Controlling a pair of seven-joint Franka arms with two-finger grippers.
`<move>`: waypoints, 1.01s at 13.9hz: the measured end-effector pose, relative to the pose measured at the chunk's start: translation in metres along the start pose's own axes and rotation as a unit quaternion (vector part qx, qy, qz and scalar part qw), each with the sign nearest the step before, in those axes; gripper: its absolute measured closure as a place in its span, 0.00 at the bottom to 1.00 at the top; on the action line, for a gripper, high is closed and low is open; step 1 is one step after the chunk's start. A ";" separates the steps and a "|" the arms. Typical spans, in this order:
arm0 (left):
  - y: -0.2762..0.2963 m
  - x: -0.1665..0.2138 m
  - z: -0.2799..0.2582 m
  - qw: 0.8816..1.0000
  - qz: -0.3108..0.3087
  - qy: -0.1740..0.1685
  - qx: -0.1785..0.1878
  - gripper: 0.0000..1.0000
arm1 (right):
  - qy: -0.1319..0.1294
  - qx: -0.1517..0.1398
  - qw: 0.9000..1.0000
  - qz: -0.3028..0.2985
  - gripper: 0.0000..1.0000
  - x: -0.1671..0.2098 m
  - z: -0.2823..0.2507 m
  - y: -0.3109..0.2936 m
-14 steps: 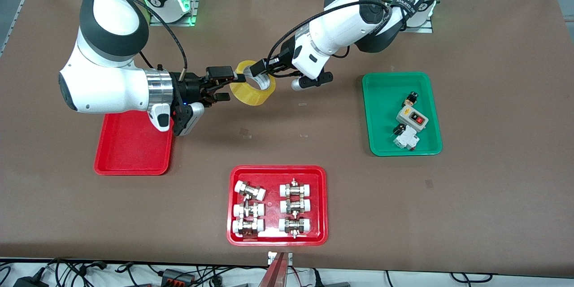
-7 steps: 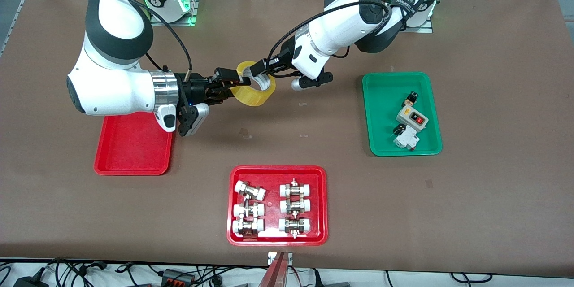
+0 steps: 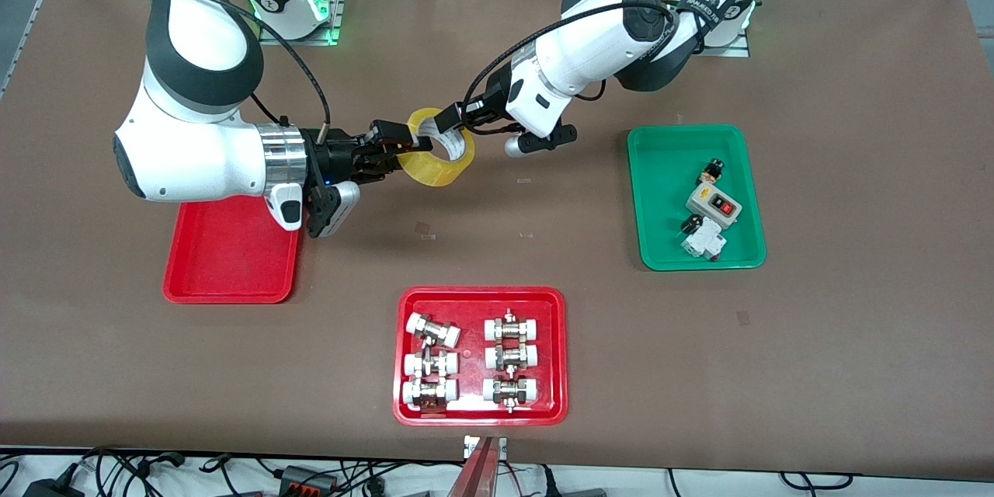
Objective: Left arm passes tape to right arm into tray
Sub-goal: 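Carry the tape with the right gripper while the left gripper withdraws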
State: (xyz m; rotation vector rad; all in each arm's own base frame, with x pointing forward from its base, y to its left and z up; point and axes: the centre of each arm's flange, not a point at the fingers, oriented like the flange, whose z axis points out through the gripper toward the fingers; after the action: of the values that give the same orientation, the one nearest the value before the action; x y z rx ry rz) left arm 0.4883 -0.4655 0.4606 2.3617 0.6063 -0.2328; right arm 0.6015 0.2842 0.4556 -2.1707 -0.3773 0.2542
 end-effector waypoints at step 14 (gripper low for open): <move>-0.064 0.106 -0.126 0.984 0.017 0.058 0.169 0.00 | -0.002 -0.004 1.000 0.002 0.46 0.002 0.002 0.009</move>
State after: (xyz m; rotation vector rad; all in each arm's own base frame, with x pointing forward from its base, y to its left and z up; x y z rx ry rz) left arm 0.5514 -0.3022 0.4850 2.7256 0.6211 -0.1967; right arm 0.6041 0.2816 0.4472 -2.1797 -0.3763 0.2607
